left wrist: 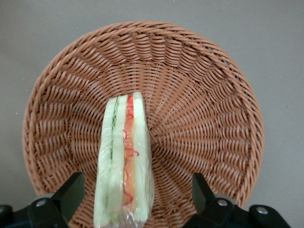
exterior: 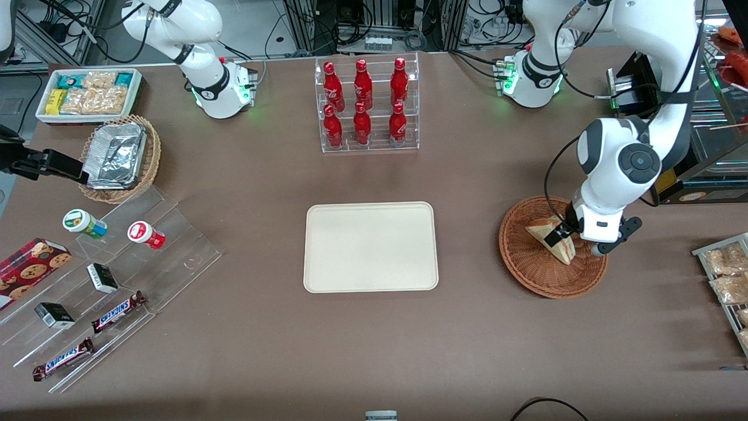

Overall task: Place sandwich from basket to tray
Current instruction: 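Close the left gripper on the wrapped sandwich and lift it, then carry the sandwich with the left gripper over the cream tray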

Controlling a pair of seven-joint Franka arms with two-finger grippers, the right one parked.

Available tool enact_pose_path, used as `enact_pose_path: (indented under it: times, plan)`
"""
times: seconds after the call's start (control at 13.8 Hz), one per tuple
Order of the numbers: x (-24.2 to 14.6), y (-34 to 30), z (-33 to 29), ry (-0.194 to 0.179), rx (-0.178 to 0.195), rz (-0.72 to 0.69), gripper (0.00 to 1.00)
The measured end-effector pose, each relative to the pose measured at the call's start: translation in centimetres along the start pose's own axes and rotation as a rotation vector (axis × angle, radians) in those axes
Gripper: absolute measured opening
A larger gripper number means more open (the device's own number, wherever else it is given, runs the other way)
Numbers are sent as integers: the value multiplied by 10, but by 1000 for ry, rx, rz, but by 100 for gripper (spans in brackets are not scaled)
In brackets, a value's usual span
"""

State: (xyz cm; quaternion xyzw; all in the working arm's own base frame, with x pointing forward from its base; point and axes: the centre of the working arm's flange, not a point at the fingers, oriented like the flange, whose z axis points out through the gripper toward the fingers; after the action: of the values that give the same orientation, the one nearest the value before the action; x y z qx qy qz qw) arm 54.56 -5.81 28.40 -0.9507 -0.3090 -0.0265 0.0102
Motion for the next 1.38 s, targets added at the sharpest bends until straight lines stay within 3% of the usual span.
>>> enact_pose_path:
  times: [0.58,0.65,0.95,1.02,1.31,1.38]
  plan:
    - [-19,-1,33,-35,42,-9,98]
    - [-18,-1,33,-34,41,-10,93]
    - [-16,-2,32,-30,39,-14,49]
    - [-16,-2,31,-28,37,-13,42]
    - [-10,4,9,-7,11,16,29]
    - [-7,7,-7,-16,14,36,25]
